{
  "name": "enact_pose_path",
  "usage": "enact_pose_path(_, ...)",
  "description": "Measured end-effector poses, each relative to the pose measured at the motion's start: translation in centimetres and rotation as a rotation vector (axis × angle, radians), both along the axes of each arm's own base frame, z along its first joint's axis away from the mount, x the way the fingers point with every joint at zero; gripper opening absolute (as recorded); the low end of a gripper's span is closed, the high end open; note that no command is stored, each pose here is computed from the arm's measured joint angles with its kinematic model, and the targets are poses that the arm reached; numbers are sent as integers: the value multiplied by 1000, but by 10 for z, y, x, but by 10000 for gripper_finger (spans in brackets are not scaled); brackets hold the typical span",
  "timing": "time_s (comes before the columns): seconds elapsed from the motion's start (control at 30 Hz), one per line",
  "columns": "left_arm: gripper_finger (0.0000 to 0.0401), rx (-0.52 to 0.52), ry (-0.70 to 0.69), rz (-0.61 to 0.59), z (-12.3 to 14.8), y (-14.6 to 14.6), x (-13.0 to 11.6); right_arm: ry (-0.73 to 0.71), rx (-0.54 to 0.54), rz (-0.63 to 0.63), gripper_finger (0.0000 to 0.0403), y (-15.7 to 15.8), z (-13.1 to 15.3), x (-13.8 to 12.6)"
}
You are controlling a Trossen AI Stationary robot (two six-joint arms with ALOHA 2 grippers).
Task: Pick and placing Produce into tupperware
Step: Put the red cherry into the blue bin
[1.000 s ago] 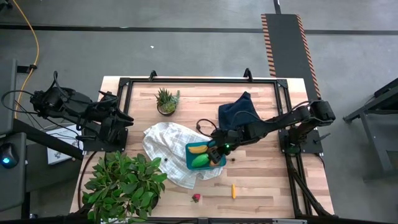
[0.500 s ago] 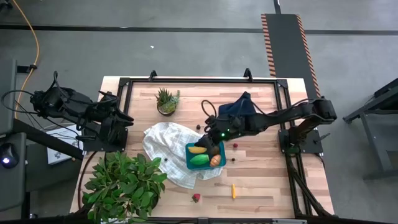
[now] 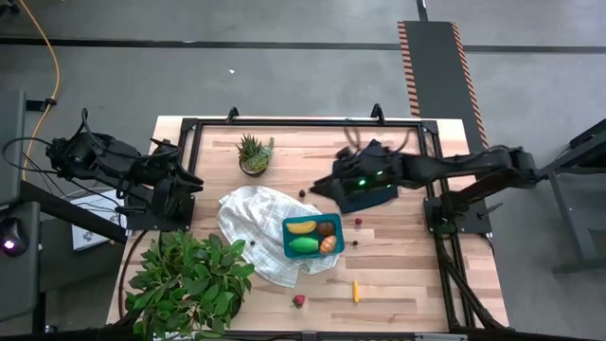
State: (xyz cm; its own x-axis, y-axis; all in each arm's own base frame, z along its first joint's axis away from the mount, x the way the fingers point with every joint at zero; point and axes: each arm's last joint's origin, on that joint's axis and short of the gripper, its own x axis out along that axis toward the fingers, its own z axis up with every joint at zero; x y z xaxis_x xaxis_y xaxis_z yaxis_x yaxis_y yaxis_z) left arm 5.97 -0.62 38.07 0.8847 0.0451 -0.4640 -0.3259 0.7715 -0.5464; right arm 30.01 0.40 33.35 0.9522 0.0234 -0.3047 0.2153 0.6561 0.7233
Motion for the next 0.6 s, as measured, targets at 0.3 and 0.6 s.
enact_pose_path(0.3, 111, 0, 0, 0, 0, 0, 0, 376, -101, -185, 240, -14, 6, -86)
enact_pose_path(0.6, 111, 35, -5, 47, 0, 2, 0, 704, -142, -113, 240, -13, -16, -107)
